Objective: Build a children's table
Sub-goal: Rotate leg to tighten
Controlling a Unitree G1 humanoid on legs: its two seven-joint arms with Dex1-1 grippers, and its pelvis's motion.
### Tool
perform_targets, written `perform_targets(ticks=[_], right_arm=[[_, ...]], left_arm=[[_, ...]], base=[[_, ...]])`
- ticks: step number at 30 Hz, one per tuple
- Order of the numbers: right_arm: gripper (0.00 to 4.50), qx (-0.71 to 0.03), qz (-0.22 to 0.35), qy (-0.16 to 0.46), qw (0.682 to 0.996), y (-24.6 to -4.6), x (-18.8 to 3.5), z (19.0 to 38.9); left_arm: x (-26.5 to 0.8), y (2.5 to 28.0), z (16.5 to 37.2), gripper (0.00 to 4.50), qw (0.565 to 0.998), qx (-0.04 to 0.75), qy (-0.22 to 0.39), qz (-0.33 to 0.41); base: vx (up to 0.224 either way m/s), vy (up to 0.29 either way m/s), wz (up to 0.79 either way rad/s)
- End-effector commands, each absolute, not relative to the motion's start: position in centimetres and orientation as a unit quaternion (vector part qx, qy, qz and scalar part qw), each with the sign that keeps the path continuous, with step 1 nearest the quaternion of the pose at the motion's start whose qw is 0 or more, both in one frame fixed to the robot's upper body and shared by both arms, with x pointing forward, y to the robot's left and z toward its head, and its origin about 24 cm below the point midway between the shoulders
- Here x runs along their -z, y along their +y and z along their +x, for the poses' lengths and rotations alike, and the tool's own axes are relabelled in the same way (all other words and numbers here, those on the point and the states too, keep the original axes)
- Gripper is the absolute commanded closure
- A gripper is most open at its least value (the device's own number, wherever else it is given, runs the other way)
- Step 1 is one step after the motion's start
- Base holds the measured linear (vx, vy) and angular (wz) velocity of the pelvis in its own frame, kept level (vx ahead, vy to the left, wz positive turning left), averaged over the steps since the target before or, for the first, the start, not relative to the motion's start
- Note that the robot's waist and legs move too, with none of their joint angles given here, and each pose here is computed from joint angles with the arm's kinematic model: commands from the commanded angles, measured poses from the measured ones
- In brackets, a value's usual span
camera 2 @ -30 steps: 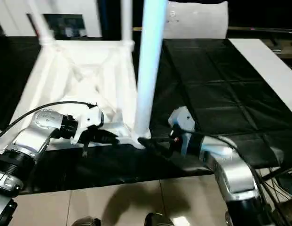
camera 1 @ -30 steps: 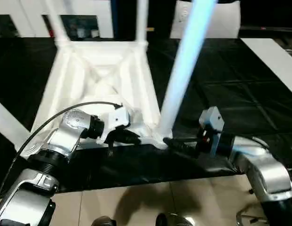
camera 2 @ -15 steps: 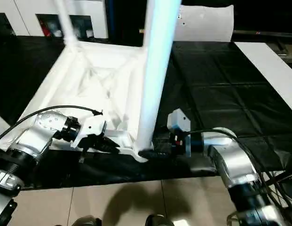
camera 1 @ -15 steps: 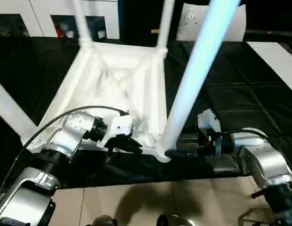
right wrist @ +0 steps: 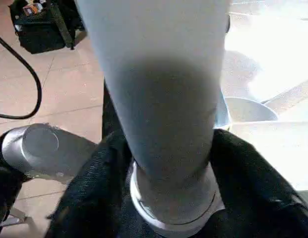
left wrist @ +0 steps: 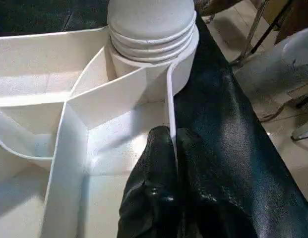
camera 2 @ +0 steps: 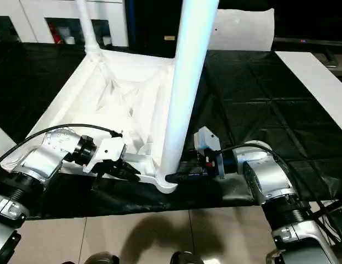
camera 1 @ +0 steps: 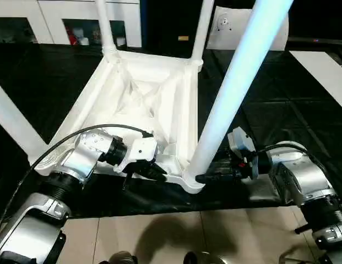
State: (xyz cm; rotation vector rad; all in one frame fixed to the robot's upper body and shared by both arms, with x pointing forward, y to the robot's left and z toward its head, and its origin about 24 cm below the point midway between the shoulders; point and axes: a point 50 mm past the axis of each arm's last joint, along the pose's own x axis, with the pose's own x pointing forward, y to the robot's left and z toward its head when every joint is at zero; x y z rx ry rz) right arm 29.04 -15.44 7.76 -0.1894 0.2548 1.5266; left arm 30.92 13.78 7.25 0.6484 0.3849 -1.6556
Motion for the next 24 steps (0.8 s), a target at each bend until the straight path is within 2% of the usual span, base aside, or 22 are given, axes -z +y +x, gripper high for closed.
perform_targets(ticks=[1,6,9,10,13,14,15,17,20,24], right_arm=[[2.32,-0.705,-0.089,0.117,0.694,-15.1,-7.7,28.9],[2.53,-0.708,-0.081,0.117,0.692,-14.9,-7.4,28.6],[2.58,-0.697,-0.052,0.114,0.706,-14.7,-7.2,28.1],[2.58,-0.679,-0.035,0.116,0.724,-14.3,-7.0,27.9],[2.59,-0.662,-0.024,0.112,0.741,-13.7,-6.8,27.6],[2.59,-0.637,-0.019,0.117,0.761,-12.8,-6.4,27.4],[2.59,-0.633,-0.019,0.118,0.765,-12.7,-6.4,27.4],[2.59,-0.595,-0.018,0.128,0.793,-11.4,-5.8,27.5],[2.59,-0.516,0.021,0.142,0.844,-8.9,-5.5,28.2],[2.59,-0.449,0.037,0.156,0.879,-7.1,-5.6,29.0]], left_arm=[[-5.8,13.5,30.1,4.5,0.568,0.739,0.207,0.299],[-5.8,13.6,30.4,4.5,0.588,0.725,0.207,0.294],[-5.8,13.4,31.0,4.5,0.627,0.697,0.204,0.282],[-5.9,13.3,31.5,4.5,0.657,0.671,0.206,0.275],[-6.0,12.9,32.0,4.5,0.688,0.648,0.205,0.256],[-6.2,12.3,32.3,4.5,0.715,0.627,0.202,0.234],[-6.2,12.2,32.4,4.5,0.719,0.624,0.201,0.231],[-6.3,11.3,32.7,4.5,0.746,0.6,0.198,0.212],[-6.4,9.6,33.4,4.5,0.788,0.556,0.19,0.186],[-6.7,8.6,33.9,4.5,0.819,0.514,0.187,0.173]], base=[[0.0,0.0,0.0],[0.0,0.0,0.0],[0.0,0.0,0.0],[0.0,0.0,0.0],[0.0,0.0,0.0],[0.0,0.0,0.0],[0.0,0.0,0.0],[0.0,0.0,0.0],[0.0,0.0,0.0],[0.0,0.0,0.0]])
